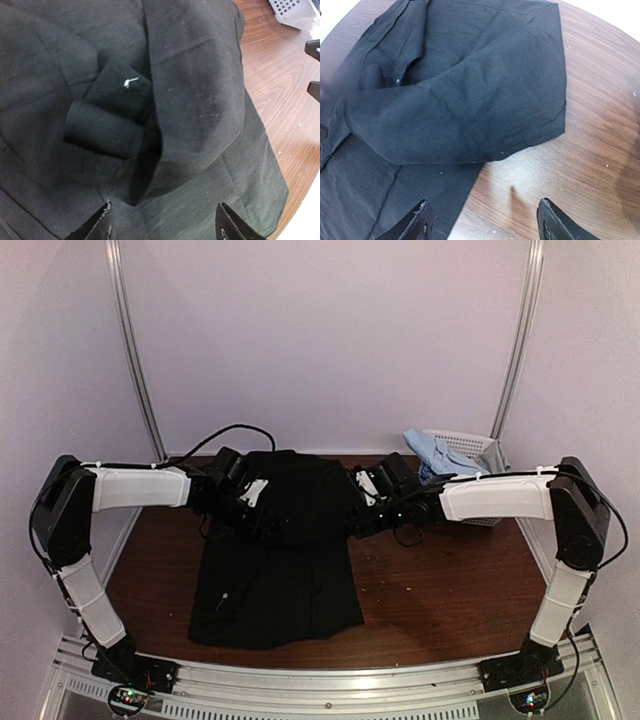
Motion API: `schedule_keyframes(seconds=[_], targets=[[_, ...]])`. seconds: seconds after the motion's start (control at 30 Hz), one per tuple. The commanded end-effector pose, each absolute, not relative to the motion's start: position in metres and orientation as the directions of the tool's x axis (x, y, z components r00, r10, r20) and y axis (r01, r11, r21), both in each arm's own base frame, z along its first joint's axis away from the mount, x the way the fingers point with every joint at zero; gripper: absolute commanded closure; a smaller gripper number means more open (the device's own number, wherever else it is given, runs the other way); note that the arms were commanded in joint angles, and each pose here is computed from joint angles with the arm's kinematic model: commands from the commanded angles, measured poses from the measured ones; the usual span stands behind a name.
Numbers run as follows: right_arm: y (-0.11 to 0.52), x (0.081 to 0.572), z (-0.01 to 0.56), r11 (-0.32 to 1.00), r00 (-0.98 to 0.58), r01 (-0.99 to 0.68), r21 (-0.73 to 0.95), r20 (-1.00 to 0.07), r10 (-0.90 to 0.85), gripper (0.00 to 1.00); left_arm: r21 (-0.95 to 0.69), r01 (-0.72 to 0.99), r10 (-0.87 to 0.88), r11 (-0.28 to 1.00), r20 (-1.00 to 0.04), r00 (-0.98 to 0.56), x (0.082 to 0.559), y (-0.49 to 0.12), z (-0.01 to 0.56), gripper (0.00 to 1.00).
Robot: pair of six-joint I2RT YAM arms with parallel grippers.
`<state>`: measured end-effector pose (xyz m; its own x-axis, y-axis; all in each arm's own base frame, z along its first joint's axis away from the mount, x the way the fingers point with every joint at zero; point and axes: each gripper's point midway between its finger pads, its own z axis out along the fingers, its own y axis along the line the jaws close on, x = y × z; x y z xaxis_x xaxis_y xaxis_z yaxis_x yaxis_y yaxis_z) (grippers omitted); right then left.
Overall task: Fold and stack the long sleeve shirts
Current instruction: Pick up the sleeve from the center of the board.
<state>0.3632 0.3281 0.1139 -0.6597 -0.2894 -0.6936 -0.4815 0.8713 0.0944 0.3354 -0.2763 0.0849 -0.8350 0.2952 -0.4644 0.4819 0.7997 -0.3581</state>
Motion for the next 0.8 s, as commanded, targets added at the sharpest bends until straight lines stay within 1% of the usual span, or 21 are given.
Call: schedule_keyframes(seconds=[0.0, 0.2, 0.33, 0.4, 0.5, 0.57, 0.6, 0.63, 0.77], targets=[[0.32, 0.366, 0.131, 0.886, -0.636, -0.451, 0.109, -0.735, -0.234, 0.27, -0.357, 0.529, 0.323, 0.77, -0.496, -0.806, 0.341, -0.294, 0.083, 0.32], [0.315, 0.356, 0.125, 0.881, -0.652, -0.455, 0.127, -0.721, -0.233, 0.27, -0.322, 0.515, 0.336, 0.795, -0.473, -0.814, 0.345, -0.294, 0.067, 0.33], [0.319, 0.345, 0.114, 0.869, -0.673, -0.469, 0.157, -0.701, -0.237, 0.27, -0.331, 0.54, 0.365, 0.774, -0.465, -0.807, 0.339, -0.306, 0.066, 0.41], [0.318, 0.34, 0.109, 0.869, -0.679, -0.47, 0.153, -0.692, -0.245, 0.27, -0.345, 0.555, 0.374, 0.757, -0.468, -0.801, 0.336, -0.314, 0.071, 0.52], [0.315, 0.338, 0.103, 0.876, -0.693, -0.458, 0.153, -0.679, -0.243, 0.29, -0.376, 0.575, 0.377, 0.727, -0.481, -0.791, 0.334, -0.328, 0.085, 0.77], [0.315, 0.334, 0.1, 0.874, -0.706, -0.456, 0.165, -0.665, -0.243, 0.32, -0.401, 0.585, 0.366, 0.705, -0.501, -0.784, 0.338, -0.338, 0.102, 0.92], [0.316, 0.331, 0.099, 0.871, -0.711, -0.459, 0.175, -0.66, -0.243, 0.33, -0.415, 0.589, 0.356, 0.693, -0.514, -0.781, 0.34, -0.343, 0.111, 0.97], [0.318, 0.328, 0.096, 0.868, -0.717, -0.463, 0.18, -0.652, -0.247, 0.33, -0.426, 0.591, 0.342, 0.685, -0.528, -0.777, 0.344, -0.348, 0.121, 1.0], [0.324, 0.311, 0.084, 0.866, -0.731, -0.472, 0.166, -0.623, -0.279, 0.35, -0.451, 0.595, 0.273, 0.666, -0.595, -0.756, 0.364, -0.364, 0.169, 1.0]])
